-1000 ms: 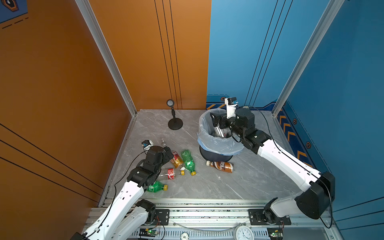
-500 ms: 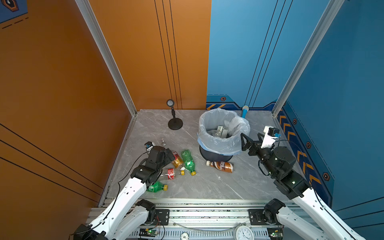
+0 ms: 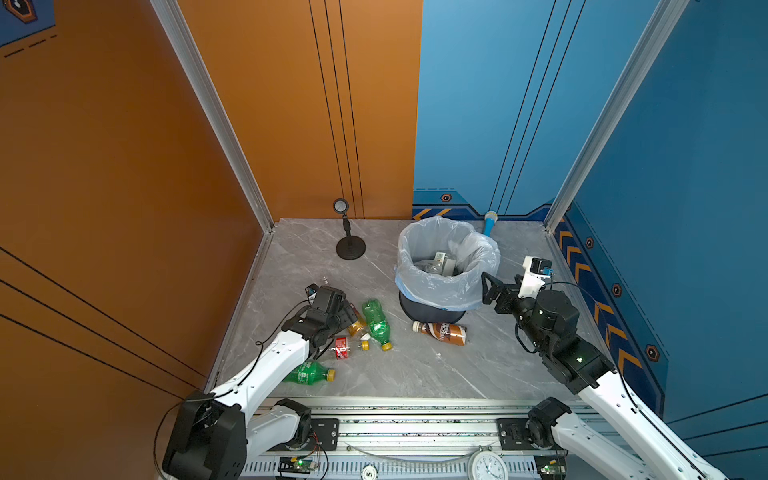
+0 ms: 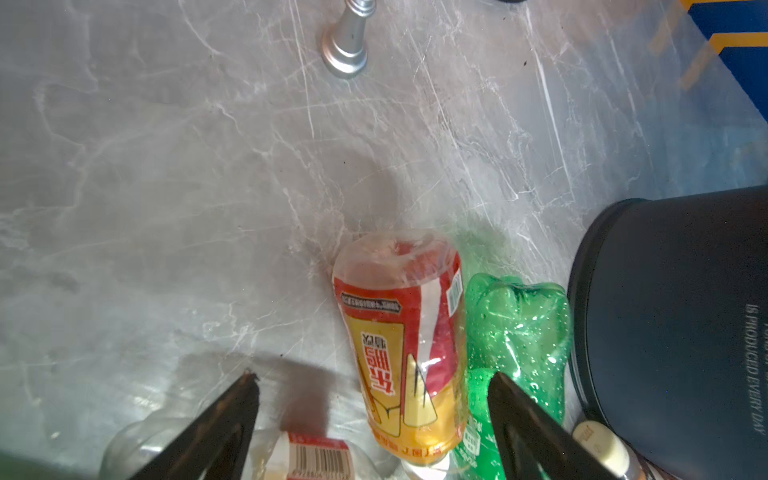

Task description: Put the plastic bottles in the bin

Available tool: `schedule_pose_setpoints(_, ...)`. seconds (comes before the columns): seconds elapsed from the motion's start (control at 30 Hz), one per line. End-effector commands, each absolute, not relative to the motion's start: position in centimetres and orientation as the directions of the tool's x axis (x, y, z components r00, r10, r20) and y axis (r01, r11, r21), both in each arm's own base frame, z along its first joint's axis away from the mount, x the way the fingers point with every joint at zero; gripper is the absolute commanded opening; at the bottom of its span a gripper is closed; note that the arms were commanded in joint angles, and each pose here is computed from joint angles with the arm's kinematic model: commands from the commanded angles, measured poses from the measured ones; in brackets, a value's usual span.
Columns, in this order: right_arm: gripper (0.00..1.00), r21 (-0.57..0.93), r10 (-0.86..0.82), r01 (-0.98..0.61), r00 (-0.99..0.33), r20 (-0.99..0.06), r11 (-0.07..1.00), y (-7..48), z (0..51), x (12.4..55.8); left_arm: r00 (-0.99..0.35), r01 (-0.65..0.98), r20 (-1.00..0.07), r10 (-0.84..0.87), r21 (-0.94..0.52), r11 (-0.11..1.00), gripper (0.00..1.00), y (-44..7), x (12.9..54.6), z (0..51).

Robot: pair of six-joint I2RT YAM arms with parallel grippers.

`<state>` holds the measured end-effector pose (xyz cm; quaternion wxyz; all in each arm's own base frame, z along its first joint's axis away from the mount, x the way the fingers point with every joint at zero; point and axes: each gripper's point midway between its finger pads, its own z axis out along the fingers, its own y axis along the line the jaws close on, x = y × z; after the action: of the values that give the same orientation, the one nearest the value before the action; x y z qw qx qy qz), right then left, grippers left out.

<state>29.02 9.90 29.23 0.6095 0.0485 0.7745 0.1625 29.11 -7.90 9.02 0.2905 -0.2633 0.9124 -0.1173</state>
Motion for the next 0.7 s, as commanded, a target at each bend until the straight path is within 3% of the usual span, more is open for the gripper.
schedule_pose_setpoints(0.0,1.0,0.328,0.295,-0.112,-0.24,-0.925,0.938,9.5,29.4,29.0,-0.698,-0.394,-0.443,-0.563,-0.419,0.818,0.88,-9.2,30.5,9.5)
schedule_pose_setpoints(0.2,1.0,0.328,0.297,-0.103,-0.24,-0.924,0.939,9.2,29.2,29.1,-0.717,-0.41,-0.399,-0.572,-0.422,0.809,0.88,-10.3,31.5,7.7)
schedule_pose_setpoints(0.67,1.0,0.328,0.299,-0.091,-0.239,-0.924,0.94,8.6,29.0,29.3,-0.701,-0.443,-0.344,-0.625,-0.477,0.76,0.68,-12.3,34.0,5.1)
